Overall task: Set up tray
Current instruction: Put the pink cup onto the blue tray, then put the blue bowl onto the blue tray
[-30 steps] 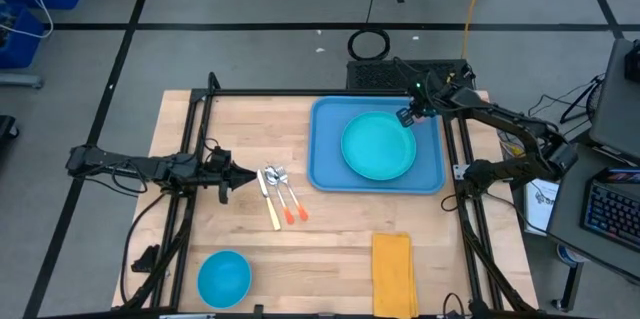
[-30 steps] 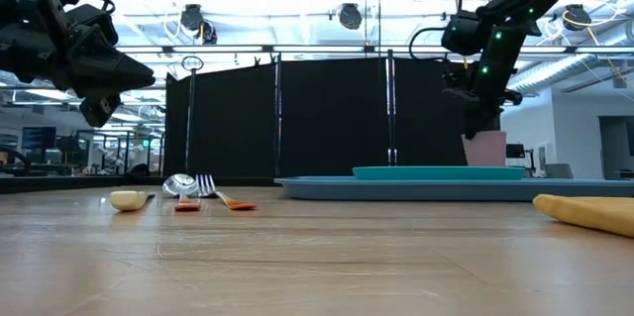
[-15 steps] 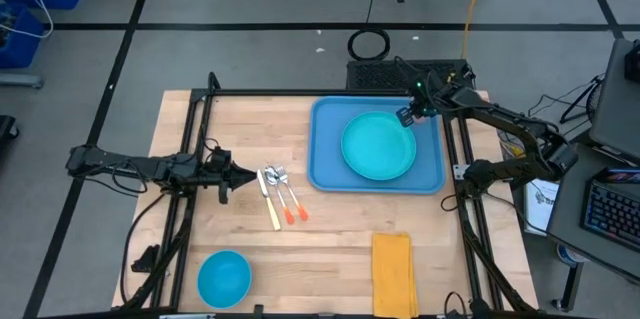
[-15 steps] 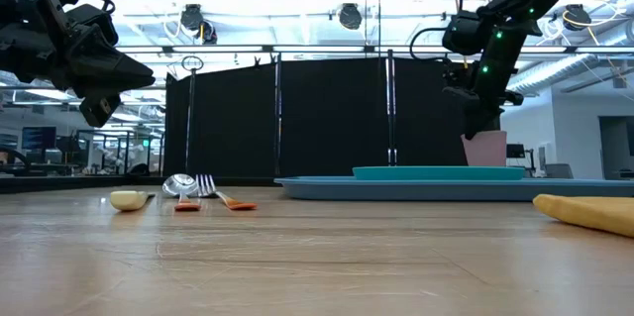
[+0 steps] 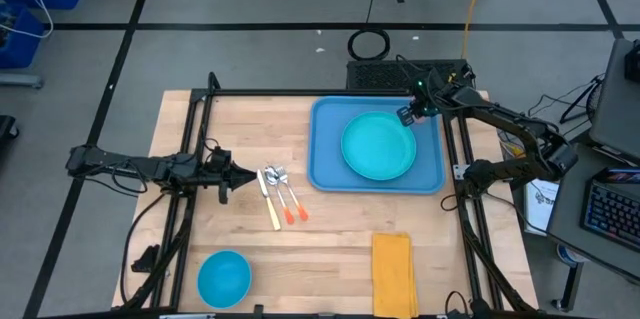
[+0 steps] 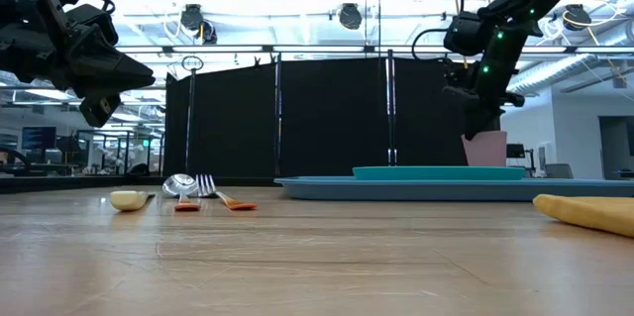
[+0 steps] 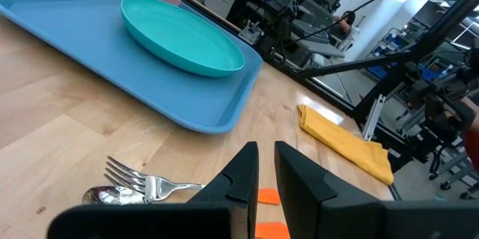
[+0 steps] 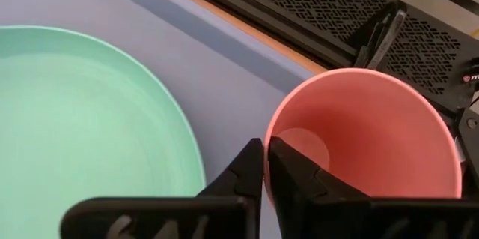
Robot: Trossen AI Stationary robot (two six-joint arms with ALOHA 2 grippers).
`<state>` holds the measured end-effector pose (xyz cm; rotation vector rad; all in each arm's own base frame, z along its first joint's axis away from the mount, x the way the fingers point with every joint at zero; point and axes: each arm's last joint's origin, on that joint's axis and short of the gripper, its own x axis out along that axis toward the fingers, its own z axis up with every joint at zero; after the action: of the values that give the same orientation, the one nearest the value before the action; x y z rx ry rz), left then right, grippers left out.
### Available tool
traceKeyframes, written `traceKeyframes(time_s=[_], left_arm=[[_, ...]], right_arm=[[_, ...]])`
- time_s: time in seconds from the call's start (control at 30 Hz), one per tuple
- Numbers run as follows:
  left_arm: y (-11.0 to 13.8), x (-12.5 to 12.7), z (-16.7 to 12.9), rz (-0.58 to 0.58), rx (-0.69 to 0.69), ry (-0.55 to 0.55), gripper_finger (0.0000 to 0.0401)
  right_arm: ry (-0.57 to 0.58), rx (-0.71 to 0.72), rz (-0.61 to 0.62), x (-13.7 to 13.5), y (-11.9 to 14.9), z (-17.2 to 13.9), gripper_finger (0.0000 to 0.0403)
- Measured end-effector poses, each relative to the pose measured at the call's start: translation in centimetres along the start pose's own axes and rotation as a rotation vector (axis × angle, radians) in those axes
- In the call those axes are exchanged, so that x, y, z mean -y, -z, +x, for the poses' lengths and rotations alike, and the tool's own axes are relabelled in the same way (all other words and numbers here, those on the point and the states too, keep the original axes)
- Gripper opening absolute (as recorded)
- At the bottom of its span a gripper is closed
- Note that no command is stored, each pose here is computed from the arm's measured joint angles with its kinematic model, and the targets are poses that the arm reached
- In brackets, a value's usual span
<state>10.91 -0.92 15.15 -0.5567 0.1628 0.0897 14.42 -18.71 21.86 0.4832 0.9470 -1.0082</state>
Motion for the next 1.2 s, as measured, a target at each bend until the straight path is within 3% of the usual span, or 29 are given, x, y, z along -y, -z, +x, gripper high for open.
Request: traceKeyframes(time_s=[0.6, 0.93, 1.2], left_arm=[[0.0, 0.0, 0.0, 0.000, 0.000, 0.000, 0.0049], [0.0, 0.0, 0.0, 0.000, -0.001, 0.001, 0.0049], [0.0, 0.0, 0.0, 0.003, -0.003, 0.003, 0.0049]], right_arm=[[0.001, 0.014, -0.017, 0.0, -0.1, 0.0, 0.0067], [-0.016, 0.153, -0.019, 0.1, -0.9, -1.7, 0.0091], [-0.295, 0.370, -0.215, -3.4, -1.1, -5.6, 0.0099]])
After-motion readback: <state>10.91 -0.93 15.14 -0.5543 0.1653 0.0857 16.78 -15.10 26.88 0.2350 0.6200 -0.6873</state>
